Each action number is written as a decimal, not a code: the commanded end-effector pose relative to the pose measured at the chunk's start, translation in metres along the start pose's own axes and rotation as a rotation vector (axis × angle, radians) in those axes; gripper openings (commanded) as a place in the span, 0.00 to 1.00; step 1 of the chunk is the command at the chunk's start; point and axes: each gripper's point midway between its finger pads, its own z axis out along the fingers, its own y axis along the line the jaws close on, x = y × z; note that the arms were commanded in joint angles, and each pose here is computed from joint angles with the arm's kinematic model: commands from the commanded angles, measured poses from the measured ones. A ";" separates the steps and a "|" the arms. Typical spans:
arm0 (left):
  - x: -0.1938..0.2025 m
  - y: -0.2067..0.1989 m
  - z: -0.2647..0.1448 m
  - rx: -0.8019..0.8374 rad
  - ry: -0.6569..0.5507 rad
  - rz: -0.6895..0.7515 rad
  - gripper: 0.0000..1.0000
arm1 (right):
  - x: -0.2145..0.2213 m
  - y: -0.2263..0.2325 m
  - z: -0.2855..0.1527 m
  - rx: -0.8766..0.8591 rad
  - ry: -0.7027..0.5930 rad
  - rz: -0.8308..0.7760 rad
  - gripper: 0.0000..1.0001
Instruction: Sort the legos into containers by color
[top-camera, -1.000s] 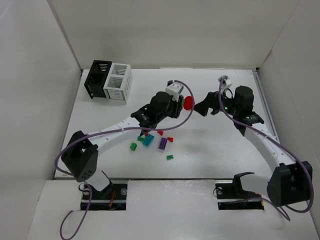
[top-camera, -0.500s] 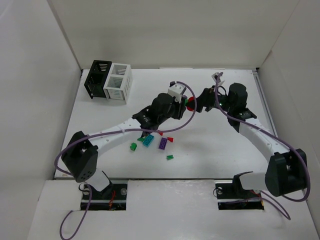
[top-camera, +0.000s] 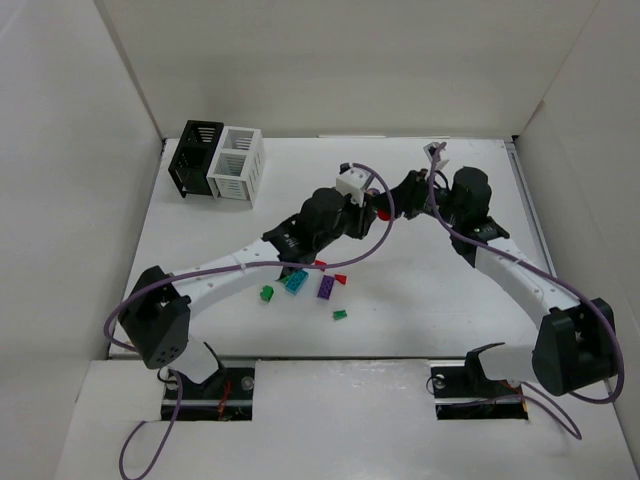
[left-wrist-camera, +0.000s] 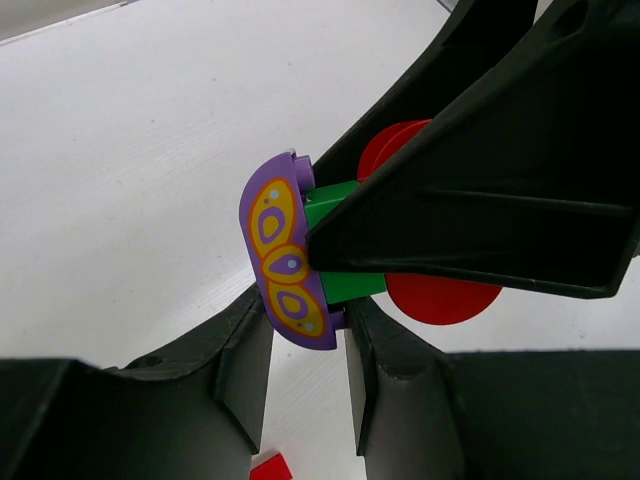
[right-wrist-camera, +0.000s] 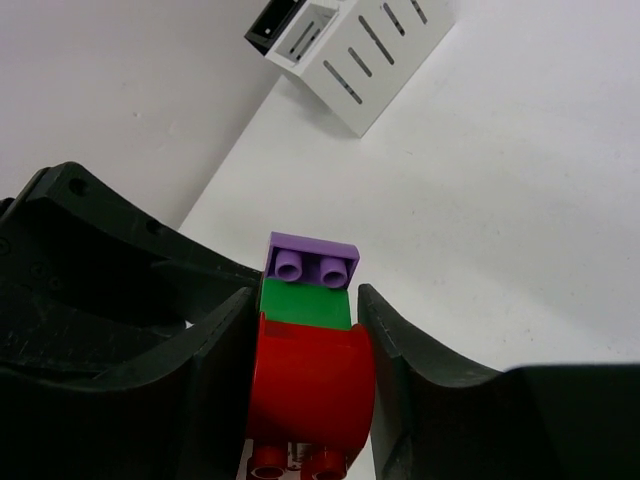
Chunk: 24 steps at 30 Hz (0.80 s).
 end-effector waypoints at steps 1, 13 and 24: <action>-0.034 -0.011 -0.014 0.043 -0.116 -0.017 0.20 | -0.025 0.019 0.001 -0.026 -0.099 -0.052 0.45; -0.038 0.000 -0.019 -0.032 -0.156 -0.068 0.22 | -0.018 0.039 0.000 -0.130 -0.062 -0.089 0.00; -0.050 0.087 -0.032 -0.300 -0.185 -0.155 0.23 | 0.014 0.031 -0.039 -0.184 0.078 -0.078 0.00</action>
